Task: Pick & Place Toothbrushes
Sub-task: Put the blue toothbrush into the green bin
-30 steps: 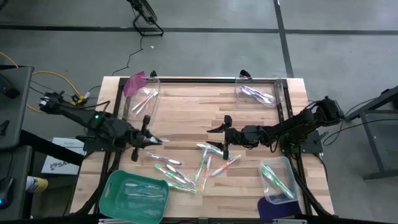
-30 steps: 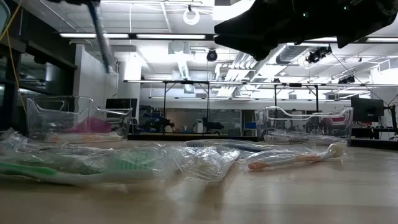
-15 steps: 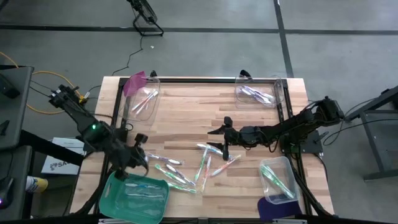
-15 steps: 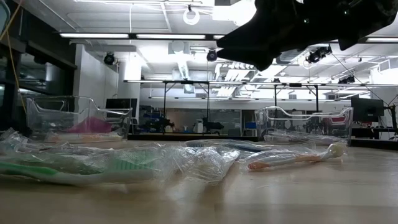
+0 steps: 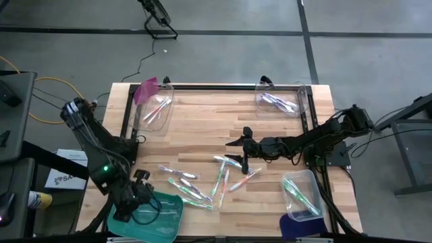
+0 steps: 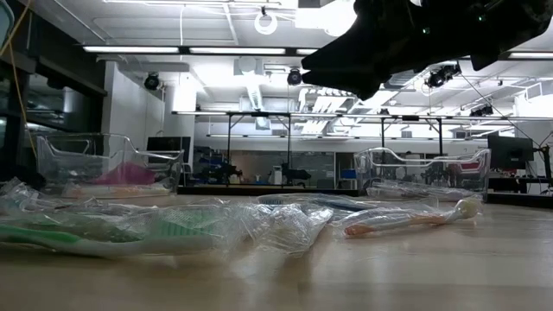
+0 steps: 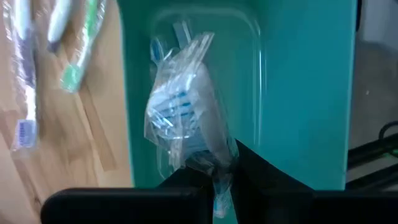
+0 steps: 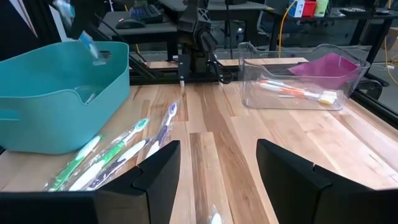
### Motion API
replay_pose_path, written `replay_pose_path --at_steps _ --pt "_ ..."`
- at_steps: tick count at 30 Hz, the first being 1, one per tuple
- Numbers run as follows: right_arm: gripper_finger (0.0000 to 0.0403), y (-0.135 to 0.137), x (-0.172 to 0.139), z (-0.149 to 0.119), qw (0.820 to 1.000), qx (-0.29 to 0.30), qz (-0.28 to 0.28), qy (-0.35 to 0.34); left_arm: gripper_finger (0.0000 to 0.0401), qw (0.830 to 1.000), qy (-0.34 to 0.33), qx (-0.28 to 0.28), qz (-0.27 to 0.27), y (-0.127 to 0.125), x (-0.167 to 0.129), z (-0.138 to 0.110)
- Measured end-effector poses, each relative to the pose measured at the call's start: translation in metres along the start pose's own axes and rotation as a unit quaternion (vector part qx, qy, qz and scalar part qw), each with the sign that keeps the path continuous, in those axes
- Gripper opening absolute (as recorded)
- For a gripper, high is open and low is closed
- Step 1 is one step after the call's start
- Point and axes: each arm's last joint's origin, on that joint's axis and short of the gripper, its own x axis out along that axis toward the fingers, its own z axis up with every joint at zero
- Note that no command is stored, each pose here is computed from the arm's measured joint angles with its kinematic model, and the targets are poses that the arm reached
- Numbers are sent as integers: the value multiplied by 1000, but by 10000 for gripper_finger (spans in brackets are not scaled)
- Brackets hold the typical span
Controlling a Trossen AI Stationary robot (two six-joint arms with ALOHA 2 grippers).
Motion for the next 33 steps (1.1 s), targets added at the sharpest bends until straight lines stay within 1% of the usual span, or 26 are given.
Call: replay_pose_path --at_steps 4,9,12,16,21,24,28,33 --pt "204 0 0 0 1000 7 0 0 27 1000 26 15 -3 -3 9 1" --pt "204 0 0 -2 1000 9 -1 10 28 998 31 55 -13 -4 11 2" --pt "204 0 0 -3 1000 7 -2 17 35 998 28 60 -6 -3 11 2" --pt "204 0 0 -3 1000 7 -2 17 67 998 17 58 7 -2 11 3" --pt "204 0 0 -4 1000 9 -2 18 129 998 10 57 14 -2 11 3" --pt "204 0 0 -4 1000 9 -2 19 157 999 14 35 9 -2 11 3" --pt "204 0 0 -4 1000 9 -2 19 170 1000 24 15 -2 -3 11 2" --pt "204 0 0 -4 1000 9 -2 19 170 999 30 20 3 -2 10 1"
